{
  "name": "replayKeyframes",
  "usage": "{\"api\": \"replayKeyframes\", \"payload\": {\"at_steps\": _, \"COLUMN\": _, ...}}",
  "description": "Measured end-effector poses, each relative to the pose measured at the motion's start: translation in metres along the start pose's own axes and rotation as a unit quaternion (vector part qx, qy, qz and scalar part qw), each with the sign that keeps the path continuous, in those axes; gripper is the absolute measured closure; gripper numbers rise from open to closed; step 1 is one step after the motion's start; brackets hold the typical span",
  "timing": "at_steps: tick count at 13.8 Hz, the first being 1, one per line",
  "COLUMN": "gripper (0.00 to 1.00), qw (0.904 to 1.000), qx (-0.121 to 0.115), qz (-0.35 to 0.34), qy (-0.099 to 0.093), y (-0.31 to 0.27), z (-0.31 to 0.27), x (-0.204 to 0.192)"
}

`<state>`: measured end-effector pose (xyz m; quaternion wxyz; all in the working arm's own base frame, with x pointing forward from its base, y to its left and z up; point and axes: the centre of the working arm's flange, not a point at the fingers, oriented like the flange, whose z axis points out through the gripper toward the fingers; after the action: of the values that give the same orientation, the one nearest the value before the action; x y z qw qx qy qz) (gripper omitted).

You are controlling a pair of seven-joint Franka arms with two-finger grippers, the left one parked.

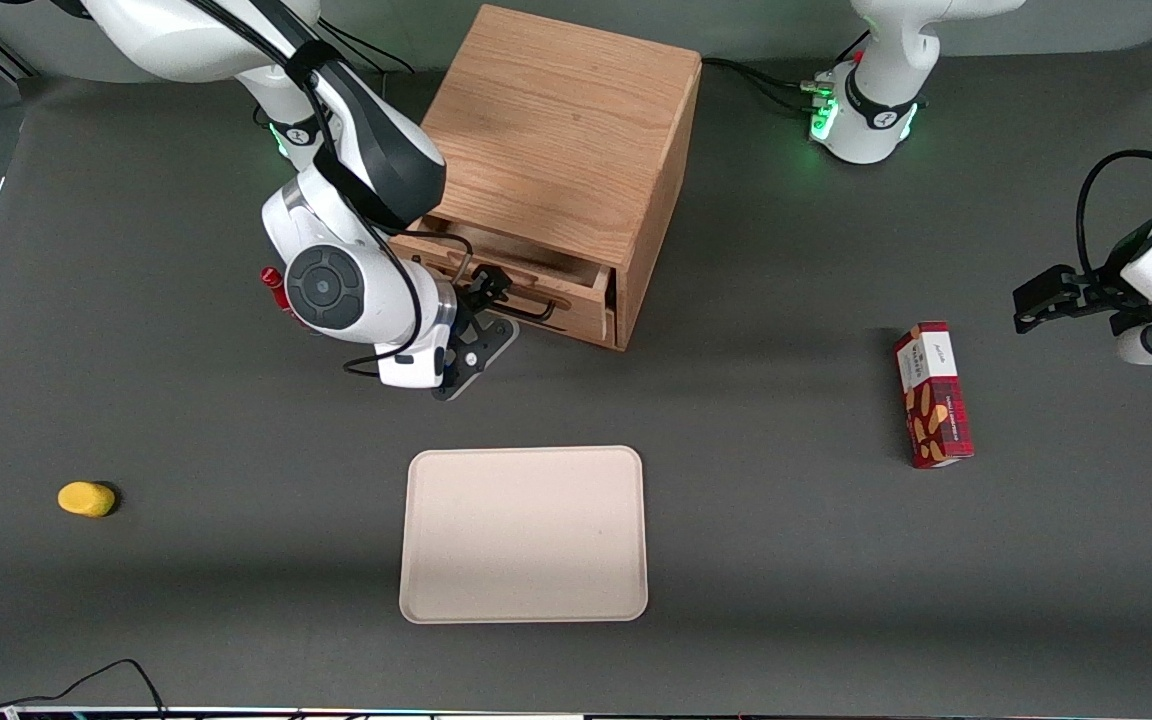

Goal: Close top drawer
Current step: 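Keep pushing the drawer with the right gripper until flush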

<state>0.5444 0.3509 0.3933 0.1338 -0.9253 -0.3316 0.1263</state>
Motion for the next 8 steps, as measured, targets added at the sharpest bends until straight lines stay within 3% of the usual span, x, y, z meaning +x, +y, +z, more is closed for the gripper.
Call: {"api": "replayKeyframes", "payload": {"at_steps": 8, "gripper": 0.0, "qw": 0.9999, "qx": 0.004, "qz": -0.001, "qy": -0.011, "y": -0.024, "z": 0.012, "x": -0.003}}
